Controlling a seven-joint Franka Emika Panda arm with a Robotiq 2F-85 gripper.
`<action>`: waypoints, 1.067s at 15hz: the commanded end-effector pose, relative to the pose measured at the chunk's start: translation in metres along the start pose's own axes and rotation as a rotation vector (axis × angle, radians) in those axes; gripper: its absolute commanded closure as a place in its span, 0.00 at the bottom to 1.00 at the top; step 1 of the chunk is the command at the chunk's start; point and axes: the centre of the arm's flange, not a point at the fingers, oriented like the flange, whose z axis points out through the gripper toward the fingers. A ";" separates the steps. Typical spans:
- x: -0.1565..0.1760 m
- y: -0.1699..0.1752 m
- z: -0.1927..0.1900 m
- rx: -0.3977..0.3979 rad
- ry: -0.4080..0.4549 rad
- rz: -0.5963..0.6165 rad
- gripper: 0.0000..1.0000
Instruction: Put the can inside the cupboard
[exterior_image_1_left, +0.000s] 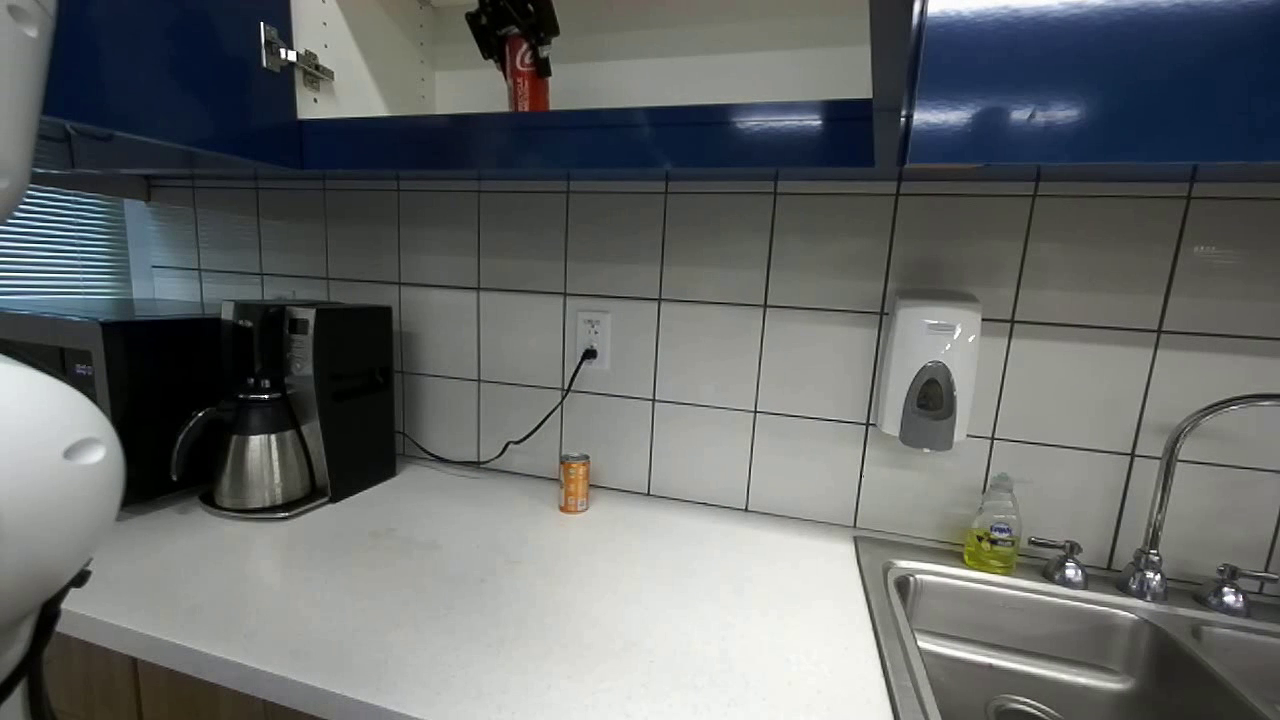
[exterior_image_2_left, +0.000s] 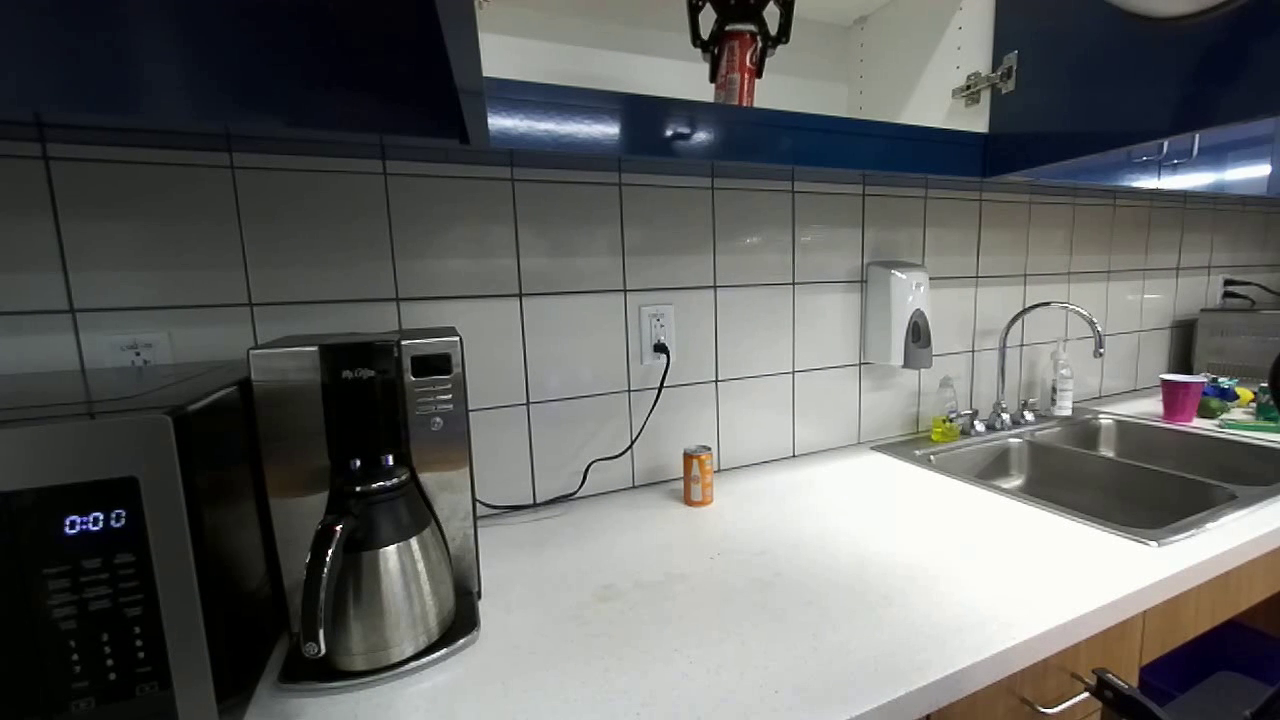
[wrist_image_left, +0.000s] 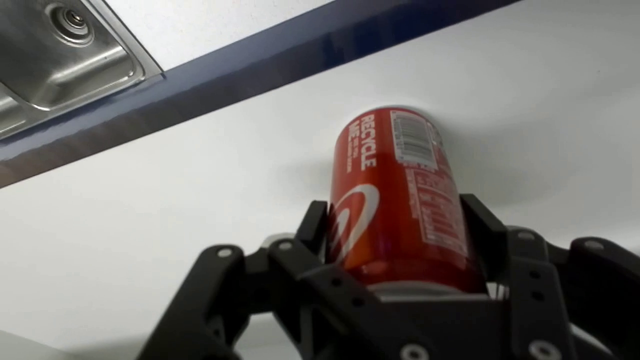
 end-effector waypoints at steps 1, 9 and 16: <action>0.020 -0.005 -0.011 -0.003 -0.033 0.018 0.02; 0.000 0.005 -0.014 0.010 -0.038 0.010 0.00; -0.043 0.007 -0.002 0.055 -0.058 -0.024 0.00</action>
